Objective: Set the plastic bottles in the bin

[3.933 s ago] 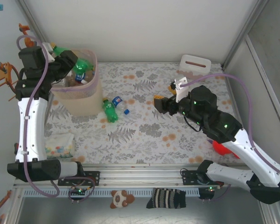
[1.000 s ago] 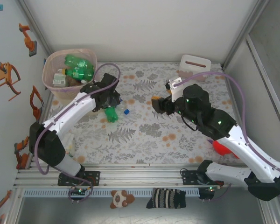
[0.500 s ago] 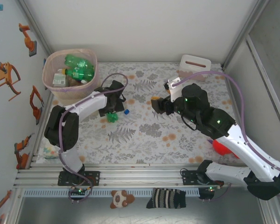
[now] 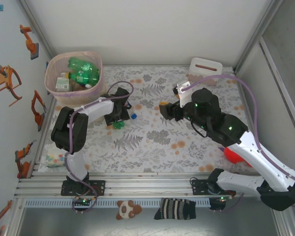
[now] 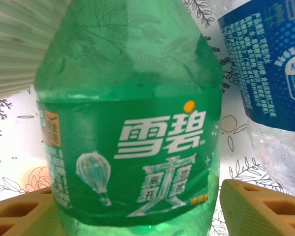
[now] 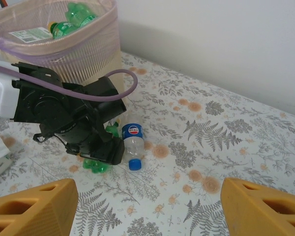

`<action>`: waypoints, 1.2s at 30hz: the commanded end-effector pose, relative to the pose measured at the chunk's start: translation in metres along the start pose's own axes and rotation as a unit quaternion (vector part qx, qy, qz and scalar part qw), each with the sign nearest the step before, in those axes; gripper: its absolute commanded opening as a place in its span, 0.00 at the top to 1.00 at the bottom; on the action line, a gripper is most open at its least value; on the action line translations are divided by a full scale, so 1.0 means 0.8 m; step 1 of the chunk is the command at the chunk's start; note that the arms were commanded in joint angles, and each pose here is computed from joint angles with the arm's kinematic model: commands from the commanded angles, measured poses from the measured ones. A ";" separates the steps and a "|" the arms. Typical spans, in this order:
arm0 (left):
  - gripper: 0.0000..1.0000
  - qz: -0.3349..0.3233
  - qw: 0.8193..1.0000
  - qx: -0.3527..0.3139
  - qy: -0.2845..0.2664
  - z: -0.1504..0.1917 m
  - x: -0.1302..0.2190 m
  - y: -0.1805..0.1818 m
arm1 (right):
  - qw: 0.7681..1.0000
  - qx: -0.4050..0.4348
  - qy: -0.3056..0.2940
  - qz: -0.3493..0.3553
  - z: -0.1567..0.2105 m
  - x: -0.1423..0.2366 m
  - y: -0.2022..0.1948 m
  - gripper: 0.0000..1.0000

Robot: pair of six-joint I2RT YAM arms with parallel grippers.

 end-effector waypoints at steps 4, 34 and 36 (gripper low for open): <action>0.32 -0.004 1.000 0.001 0.010 0.005 -0.004 0.007 | 1.000 -0.001 -0.013 0.017 -0.005 0.016 -0.009 0.25; 0.39 0.189 0.978 -0.048 -0.078 -0.005 0.216 -0.005 | 0.999 -0.009 -0.025 0.024 -0.003 0.031 -0.012 0.25; 0.39 0.221 0.969 -0.064 -0.093 -0.012 0.245 -0.005 | 0.999 -0.009 -0.026 0.024 -0.003 0.031 -0.013 0.25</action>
Point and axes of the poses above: each hand's point on the last joint's axis, 136 mm out from that joint toward the fingers, its own x axis back along the fingers, its own y axis along the line the jaws close on, z = x × y, the point moved 4 cm from there along x, back along the fingers, and after that the axes turned 13 degrees about x, right-handed, at the moved point
